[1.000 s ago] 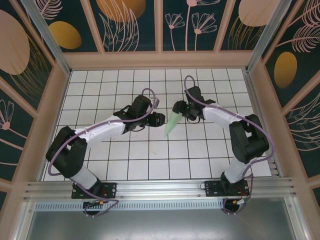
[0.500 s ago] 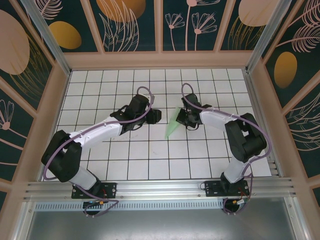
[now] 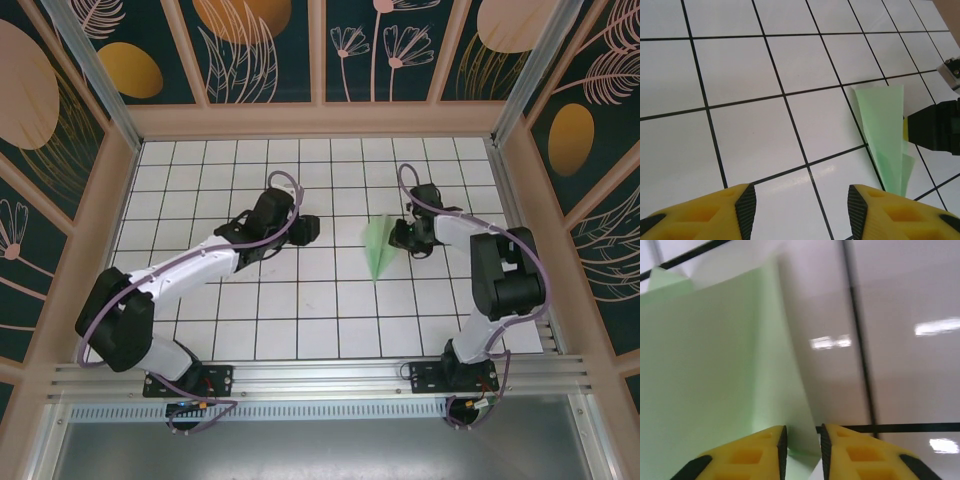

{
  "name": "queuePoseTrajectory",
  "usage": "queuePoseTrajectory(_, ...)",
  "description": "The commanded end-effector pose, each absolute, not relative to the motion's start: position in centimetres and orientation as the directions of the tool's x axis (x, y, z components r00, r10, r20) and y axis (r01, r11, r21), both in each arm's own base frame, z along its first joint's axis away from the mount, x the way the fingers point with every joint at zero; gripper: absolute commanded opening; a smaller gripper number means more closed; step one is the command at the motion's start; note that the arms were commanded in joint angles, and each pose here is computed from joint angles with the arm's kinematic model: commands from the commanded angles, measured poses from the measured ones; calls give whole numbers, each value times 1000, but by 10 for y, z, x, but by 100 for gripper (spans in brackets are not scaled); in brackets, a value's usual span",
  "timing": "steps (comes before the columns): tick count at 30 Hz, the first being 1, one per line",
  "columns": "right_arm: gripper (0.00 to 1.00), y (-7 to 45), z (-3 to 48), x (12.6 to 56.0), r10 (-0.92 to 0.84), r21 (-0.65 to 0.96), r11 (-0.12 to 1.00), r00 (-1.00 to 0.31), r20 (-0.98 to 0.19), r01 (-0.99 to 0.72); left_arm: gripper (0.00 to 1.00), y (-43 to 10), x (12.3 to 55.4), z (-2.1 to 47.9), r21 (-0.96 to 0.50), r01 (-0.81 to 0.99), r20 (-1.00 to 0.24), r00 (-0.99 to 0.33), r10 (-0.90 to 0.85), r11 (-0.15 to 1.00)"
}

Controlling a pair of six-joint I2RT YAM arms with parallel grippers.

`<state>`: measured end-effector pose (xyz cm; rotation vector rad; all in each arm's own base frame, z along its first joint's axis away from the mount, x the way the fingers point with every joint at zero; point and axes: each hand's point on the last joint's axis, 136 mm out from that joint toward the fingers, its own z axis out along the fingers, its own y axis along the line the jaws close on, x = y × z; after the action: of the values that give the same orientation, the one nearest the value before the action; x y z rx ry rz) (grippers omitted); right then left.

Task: Fold a paper plane with a square sheet of paper (fold left side to right side)
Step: Move the paper plane to the center of the table.

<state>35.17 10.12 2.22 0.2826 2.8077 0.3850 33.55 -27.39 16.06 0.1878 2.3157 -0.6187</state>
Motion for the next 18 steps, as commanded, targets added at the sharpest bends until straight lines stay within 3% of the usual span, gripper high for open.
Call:
queuePoseTrajectory(1, 39, 71, 35, 351, 217, 114, 975, -935, -281, 192, 57, -259, 339, 172, -361, 263, -712, -697, -82, 895)
queuePoseTrajectory(5, 50, 63, 72, 349, 257, 81, 966, -898, -358, 244, 65, -247, 339, 175, -348, 232, -737, -667, -112, 908)
queuePoseTrajectory(10, 56, 100, 99, 330, 277, 199, 956, -885, -374, 215, 80, -239, 340, 186, -372, 205, -766, -618, -175, 905)
queuePoseTrajectory(14, 58, 147, 93, 312, 283, 299, 936, -899, -335, 183, 85, -239, 341, 187, -374, 205, -770, -612, -180, 904)
queuePoseTrajectory(18, 60, 164, 77, 309, 276, 272, 943, -910, -311, 193, 86, -239, 340, 184, -371, 210, -766, -620, -170, 904)
